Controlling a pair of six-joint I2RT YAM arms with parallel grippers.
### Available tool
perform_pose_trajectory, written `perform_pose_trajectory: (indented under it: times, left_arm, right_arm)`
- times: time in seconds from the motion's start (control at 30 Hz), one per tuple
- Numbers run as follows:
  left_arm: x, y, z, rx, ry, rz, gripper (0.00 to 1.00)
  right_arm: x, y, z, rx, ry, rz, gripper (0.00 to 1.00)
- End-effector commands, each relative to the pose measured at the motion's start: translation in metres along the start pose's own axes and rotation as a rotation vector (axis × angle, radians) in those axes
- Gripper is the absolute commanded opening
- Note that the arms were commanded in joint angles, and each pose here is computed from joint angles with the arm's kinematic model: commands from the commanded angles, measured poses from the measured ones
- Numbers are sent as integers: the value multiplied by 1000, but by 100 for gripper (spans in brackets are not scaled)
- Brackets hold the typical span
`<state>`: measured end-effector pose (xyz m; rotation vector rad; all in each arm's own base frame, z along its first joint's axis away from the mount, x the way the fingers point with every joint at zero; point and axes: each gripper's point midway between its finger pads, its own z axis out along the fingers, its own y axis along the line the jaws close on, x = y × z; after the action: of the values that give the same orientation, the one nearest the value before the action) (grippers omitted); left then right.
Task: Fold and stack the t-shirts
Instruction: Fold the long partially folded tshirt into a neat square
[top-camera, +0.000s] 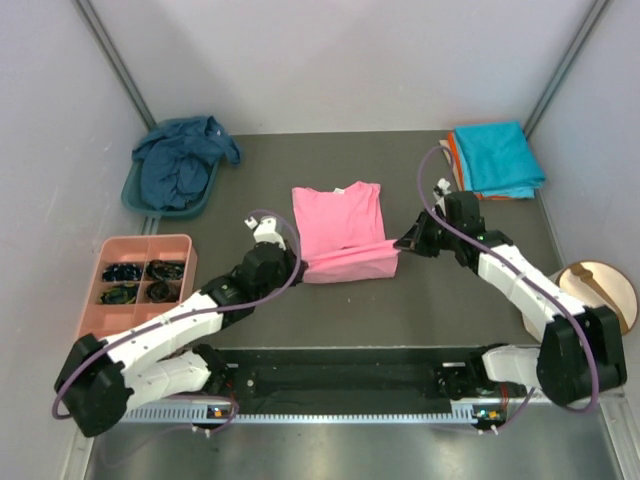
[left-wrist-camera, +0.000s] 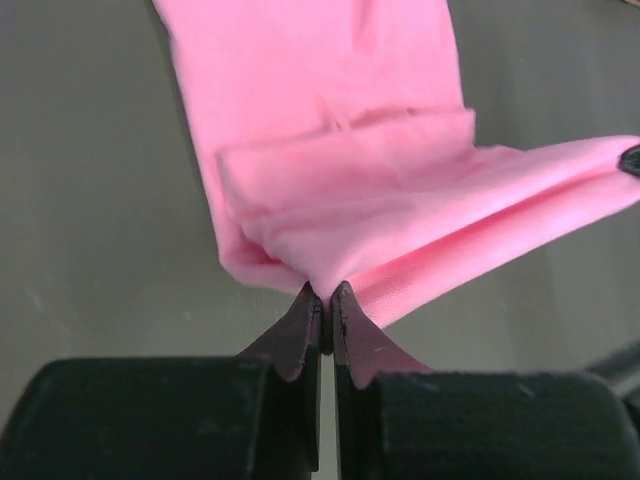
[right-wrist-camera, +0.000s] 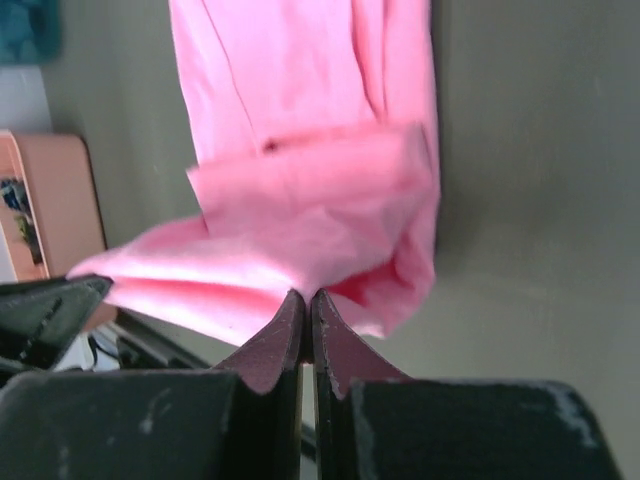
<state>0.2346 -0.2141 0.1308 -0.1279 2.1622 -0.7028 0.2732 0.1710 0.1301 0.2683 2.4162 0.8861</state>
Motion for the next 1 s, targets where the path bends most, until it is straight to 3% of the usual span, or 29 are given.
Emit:
perform_pose_trajectory:
  times: [0.0,0.2,0.4,0.6,0.97]
  left_arm:
    - [-67,-5,25,-115,-200,102,0]
    - [-126,-24,67,-94,-278,116,0]
    - [-180,-10,95,-105,-339,94,0]
    - [-190,1,123,-117,-313,113,0]
    - [-179,21,158,-147,-264,116,0]
  right_arm:
    - [-79,27,24,-25,-176,-75,0]
    - [-128,52,66,-67,-171,-106,0]
    - [-169,64,93,-75,-181,-126,0]
    - [-198,67,114,-106,-181,-110,0]
    - [-208,48,146,-97,-134,-76,0]
